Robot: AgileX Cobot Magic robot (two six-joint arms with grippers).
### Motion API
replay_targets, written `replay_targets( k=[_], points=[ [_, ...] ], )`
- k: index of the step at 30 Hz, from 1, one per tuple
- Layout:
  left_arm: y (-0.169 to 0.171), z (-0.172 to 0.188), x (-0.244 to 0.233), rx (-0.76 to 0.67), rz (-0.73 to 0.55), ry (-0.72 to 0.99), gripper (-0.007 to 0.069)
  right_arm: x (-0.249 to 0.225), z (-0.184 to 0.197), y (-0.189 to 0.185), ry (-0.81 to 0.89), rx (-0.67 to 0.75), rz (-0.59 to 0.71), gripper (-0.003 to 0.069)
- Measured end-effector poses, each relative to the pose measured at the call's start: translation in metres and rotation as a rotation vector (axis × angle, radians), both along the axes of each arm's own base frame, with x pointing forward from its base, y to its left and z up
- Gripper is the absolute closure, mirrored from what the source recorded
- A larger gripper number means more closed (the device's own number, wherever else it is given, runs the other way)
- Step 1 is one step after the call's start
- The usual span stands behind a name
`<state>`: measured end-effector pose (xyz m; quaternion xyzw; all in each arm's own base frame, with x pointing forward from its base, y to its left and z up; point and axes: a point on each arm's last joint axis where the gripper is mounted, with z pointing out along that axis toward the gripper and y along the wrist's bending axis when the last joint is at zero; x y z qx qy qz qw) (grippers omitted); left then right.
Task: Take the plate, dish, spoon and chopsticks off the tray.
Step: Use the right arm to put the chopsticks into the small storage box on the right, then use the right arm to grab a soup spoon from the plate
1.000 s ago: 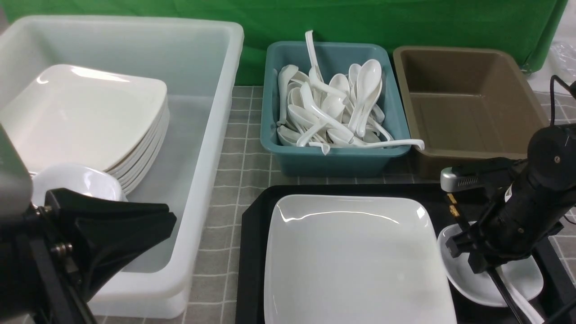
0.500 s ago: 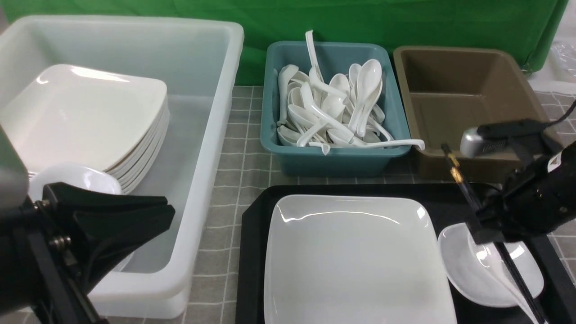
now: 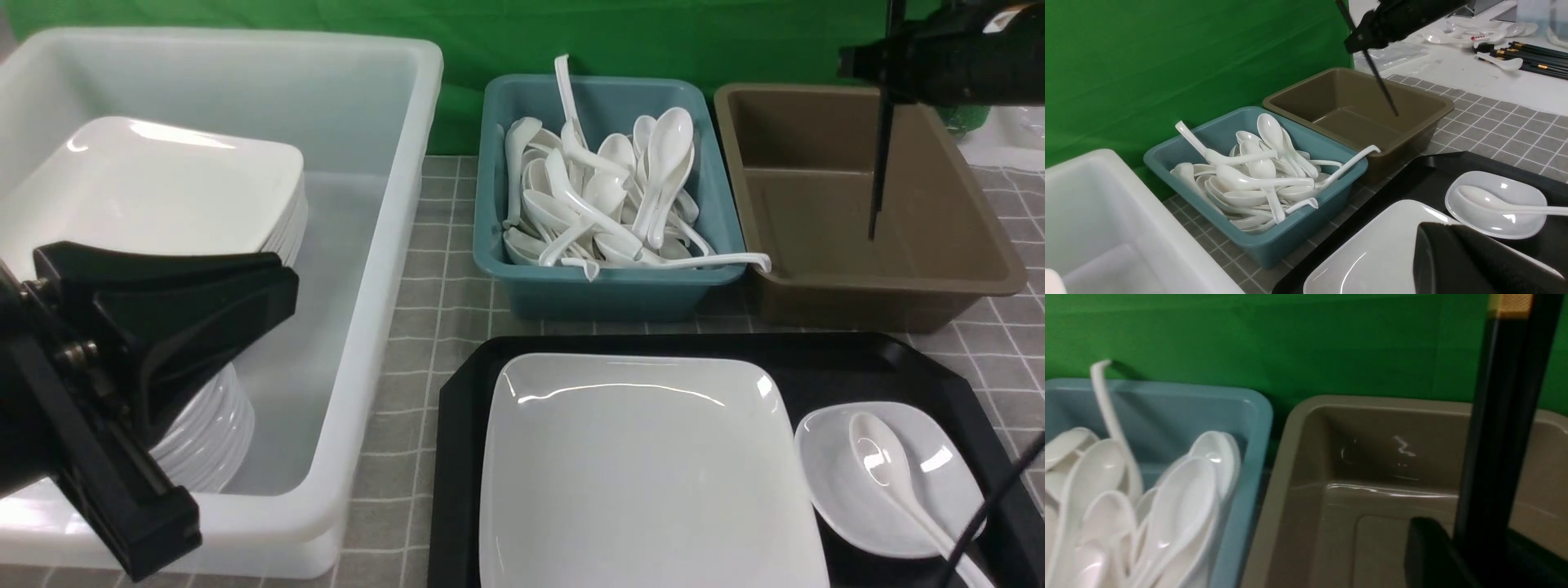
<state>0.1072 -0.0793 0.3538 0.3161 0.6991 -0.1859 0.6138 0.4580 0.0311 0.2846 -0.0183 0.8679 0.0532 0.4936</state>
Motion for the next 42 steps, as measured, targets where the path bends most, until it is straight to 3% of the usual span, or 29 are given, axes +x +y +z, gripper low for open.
replay_targets(
  k=[4, 7, 14, 18, 23, 26, 30, 37, 41, 42],
  points=[
    [0.000, 0.000, 0.000, 0.000, 0.000, 0.000, 0.0604, 0.011, -0.013, -0.004, 0.068, 0.005, 0.000, 0.0320],
    [0.000, 0.000, 0.000, 0.000, 0.000, 0.000, 0.0604, 0.007, -0.011, -0.003, 0.129, 0.006, 0.020, 0.0253],
    [0.000, -0.001, 0.000, 0.017, -0.001, -0.005, 0.0604, -0.032, 0.016, 0.002, 0.366, 0.009, 0.102, 0.0244],
    [0.000, -0.002, -0.001, 0.037, -0.012, -0.001, 0.0604, -0.089, 0.038, 0.011, 0.634, -0.013, 0.176, 0.0258],
    [-0.001, -0.003, -0.001, 0.043, -0.021, 0.008, 0.0604, -0.156, 0.008, 0.020, 0.916, -0.111, 0.193, 0.0242],
    [-0.001, -0.003, -0.001, 0.044, -0.022, 0.008, 0.0604, -0.191, -0.033, 0.019, 1.034, -0.156, 0.184, 0.0210],
    [-0.001, -0.003, -0.002, 0.045, -0.024, 0.010, 0.0604, -0.197, -0.071, 0.017, 1.024, -0.165, 0.165, 0.0186],
    [-0.001, -0.004, -0.002, 0.047, -0.025, 0.013, 0.0604, -0.182, -0.104, 0.018, 0.970, -0.174, 0.154, 0.0181],
    [-0.001, -0.004, -0.002, 0.047, -0.025, 0.014, 0.0604, -0.175, -0.114, 0.017, 0.947, -0.191, 0.155, 0.0211],
    [-0.001, -0.004, -0.002, 0.048, -0.026, 0.015, 0.0604, -0.173, -0.117, 0.018, 0.937, -0.198, 0.164, 0.0249]
  ],
)
